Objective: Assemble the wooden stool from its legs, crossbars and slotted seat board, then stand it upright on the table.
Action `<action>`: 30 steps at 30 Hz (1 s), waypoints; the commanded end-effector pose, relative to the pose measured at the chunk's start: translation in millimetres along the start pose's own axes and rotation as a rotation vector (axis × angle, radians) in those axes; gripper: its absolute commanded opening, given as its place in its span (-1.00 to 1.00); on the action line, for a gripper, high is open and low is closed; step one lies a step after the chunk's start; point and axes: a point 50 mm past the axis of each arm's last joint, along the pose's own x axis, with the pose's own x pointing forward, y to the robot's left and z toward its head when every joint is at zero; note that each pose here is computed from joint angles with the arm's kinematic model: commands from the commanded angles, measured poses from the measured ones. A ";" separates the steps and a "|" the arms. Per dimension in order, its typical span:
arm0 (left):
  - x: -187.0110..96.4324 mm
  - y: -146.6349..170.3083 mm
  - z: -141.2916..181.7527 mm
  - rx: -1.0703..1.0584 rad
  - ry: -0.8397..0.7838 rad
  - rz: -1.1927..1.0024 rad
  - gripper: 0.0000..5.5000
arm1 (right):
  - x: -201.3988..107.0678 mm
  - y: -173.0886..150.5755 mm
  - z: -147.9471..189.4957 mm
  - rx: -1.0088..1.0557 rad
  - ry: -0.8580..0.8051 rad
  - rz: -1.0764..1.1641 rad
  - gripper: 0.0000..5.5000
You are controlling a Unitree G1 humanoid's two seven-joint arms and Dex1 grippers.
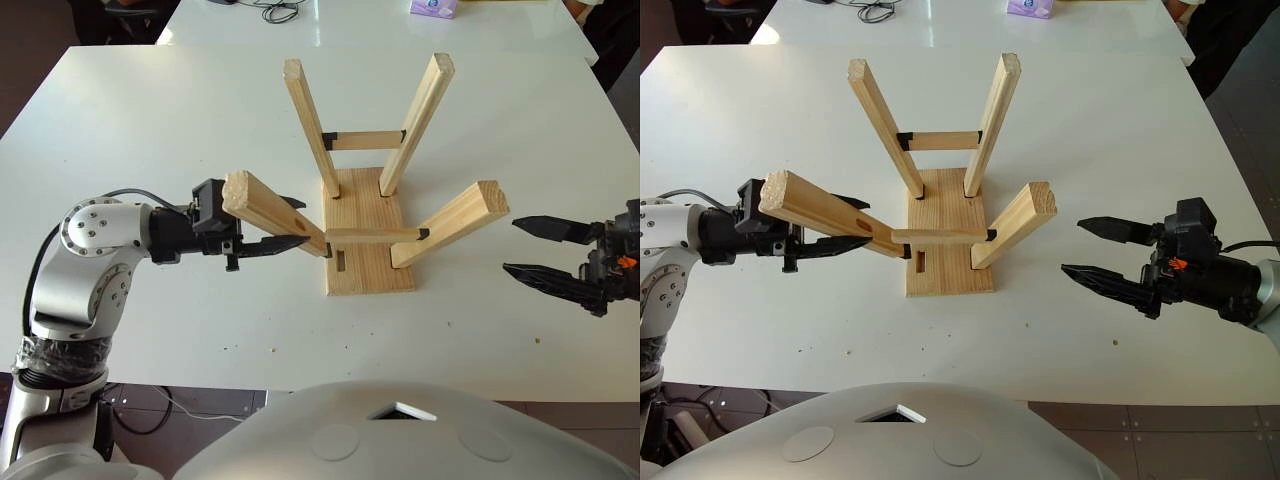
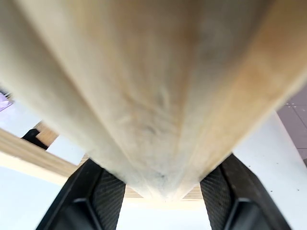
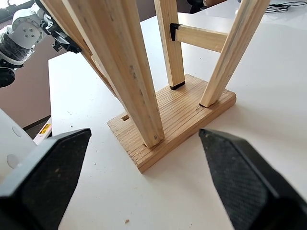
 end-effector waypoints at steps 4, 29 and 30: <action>7.7 -7.6 -3.2 0.001 -0.023 -0.004 -0.26 | 4.1 -2.5 4.7 -0.025 0.029 0.023 0.51; 8.8 -14.6 -24.6 0.000 0.039 -0.074 -0.26 | 14.8 -1.9 5.1 -0.036 0.027 0.041 0.51; 8.4 -13.8 -27.9 -0.007 0.060 -0.071 -0.26 | 15.7 -1.7 4.7 -0.037 0.027 0.041 0.51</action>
